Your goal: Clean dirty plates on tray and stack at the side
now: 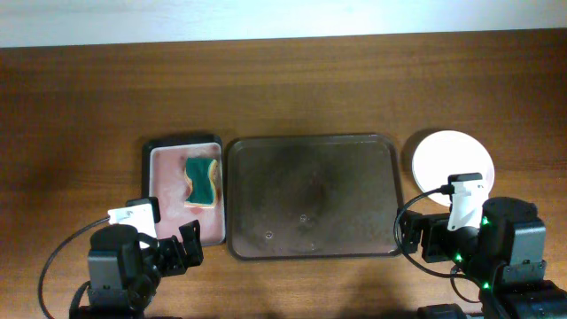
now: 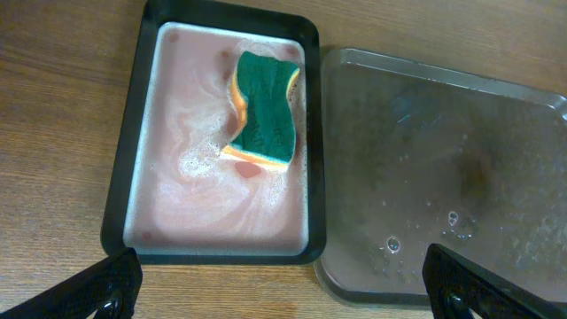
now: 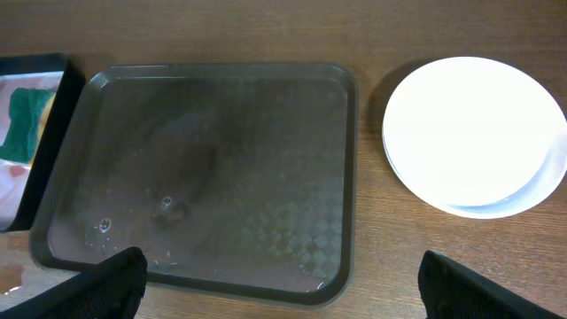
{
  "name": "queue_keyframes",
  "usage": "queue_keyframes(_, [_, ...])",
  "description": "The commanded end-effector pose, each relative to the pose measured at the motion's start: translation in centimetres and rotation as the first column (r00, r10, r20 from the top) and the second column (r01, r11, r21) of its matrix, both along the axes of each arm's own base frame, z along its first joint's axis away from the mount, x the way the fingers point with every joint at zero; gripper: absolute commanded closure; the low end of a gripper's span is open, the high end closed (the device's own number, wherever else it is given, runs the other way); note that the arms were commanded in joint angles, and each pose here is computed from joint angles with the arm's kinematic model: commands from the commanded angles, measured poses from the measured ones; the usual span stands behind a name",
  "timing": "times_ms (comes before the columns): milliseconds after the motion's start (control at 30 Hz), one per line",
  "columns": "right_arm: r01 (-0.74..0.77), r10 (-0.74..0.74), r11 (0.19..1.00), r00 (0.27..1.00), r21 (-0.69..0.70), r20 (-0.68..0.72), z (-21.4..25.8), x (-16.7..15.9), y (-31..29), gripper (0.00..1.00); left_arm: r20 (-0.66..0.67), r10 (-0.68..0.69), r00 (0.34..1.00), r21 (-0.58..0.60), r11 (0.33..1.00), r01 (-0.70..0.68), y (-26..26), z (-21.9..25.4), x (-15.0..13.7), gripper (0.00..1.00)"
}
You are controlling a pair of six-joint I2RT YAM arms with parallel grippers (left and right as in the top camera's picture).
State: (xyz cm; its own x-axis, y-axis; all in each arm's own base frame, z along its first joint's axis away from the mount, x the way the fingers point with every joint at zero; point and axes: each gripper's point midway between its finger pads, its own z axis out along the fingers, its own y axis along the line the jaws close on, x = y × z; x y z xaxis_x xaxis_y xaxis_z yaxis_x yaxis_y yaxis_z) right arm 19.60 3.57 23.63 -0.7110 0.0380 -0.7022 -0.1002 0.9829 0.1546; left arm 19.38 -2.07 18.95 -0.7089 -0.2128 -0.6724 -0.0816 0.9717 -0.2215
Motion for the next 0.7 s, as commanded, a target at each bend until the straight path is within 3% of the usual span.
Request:
queue_keyframes(0, [0.012, -0.012, 1.0, 1.0, -0.006, -0.006, -0.2, 0.1, -0.2, 0.01, -0.003, -0.015, 1.0, 0.007, 1.0, 0.015, -0.1, -0.3, -0.1, 0.0])
queue_keyframes(267, [0.036, -0.034, 0.998, 0.999, -0.05, 0.038, 0.4, -0.1, -1.0, 0.01, -0.003, -0.015, 1.0, 0.007, 1.0, 0.015, -0.1, -0.3, -0.1, 0.01])
queue_keyframes(467, [0.05, -0.035, 0.998, 0.933, -0.03, 0.358, 2.3, 0.4, -1.2, 0.01, -0.003, -0.015, 1.0, 0.007, 1.0, 0.015, -0.1, -0.3, -0.1, 0.0])
queue_keyframes(667, [0.078, -0.067, 0.997, 0.786, 0.009, 0.615, 0.8, 1.6, -1.7, 0.01, -0.003, -0.015, 1.0, 0.007, 1.0, 0.015, -0.1, -0.3, -0.1, 0.01])
